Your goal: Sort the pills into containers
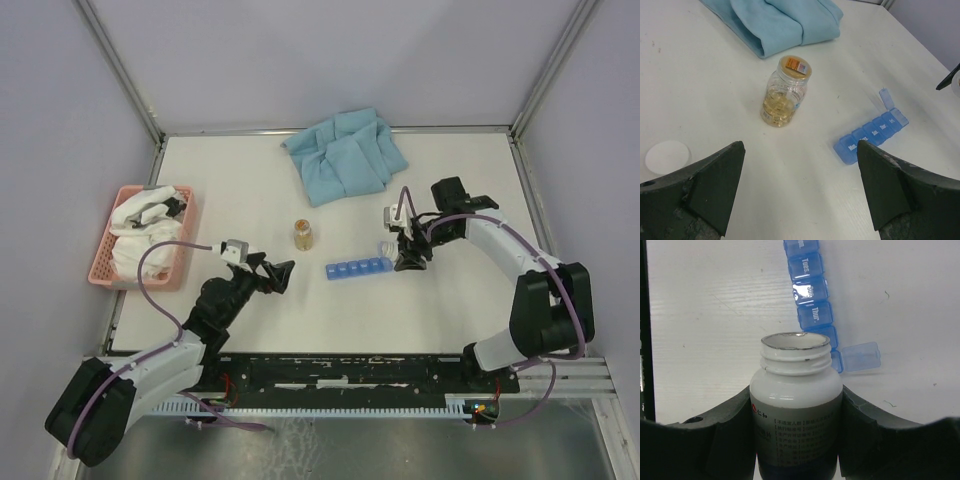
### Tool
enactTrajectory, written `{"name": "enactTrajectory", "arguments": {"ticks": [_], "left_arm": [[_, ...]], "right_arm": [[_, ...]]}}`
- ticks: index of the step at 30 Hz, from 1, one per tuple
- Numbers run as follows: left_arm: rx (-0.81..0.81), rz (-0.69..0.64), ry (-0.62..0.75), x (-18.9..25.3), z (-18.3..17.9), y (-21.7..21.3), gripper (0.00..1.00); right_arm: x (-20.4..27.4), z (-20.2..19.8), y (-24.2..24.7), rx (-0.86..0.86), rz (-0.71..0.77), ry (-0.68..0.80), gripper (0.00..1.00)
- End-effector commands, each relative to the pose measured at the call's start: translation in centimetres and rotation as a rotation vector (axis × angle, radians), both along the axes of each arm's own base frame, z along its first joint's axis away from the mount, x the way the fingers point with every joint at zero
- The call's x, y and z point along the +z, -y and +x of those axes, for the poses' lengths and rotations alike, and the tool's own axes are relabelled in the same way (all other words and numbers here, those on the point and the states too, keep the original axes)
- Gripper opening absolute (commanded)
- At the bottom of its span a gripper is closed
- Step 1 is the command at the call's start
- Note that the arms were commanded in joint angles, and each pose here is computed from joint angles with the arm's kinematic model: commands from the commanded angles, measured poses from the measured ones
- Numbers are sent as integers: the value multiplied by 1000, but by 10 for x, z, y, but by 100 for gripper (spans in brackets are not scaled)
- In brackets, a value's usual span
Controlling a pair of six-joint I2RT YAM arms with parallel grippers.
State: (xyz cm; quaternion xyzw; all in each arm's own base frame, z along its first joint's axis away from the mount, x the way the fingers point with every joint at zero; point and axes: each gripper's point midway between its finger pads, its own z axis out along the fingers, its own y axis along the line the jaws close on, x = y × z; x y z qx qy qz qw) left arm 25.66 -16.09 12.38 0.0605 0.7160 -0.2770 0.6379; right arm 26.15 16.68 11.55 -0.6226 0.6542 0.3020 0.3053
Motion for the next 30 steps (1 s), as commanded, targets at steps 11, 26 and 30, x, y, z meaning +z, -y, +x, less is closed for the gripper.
{"name": "enactTrajectory", "arguments": {"ticks": [11, 26, 30], "left_arm": [[17, -16, 98, 27, 7, 0, 99], [23, -21, 102, 28, 8, -1, 99], [25, -20, 100, 28, 8, -1, 99]], "right_arm": [[-45, 22, 17, -35, -187, 9, 1], [-62, 31, 28, -67, -285, 7, 1], [-66, 31, 31, -67, -311, 3, 1]]}}
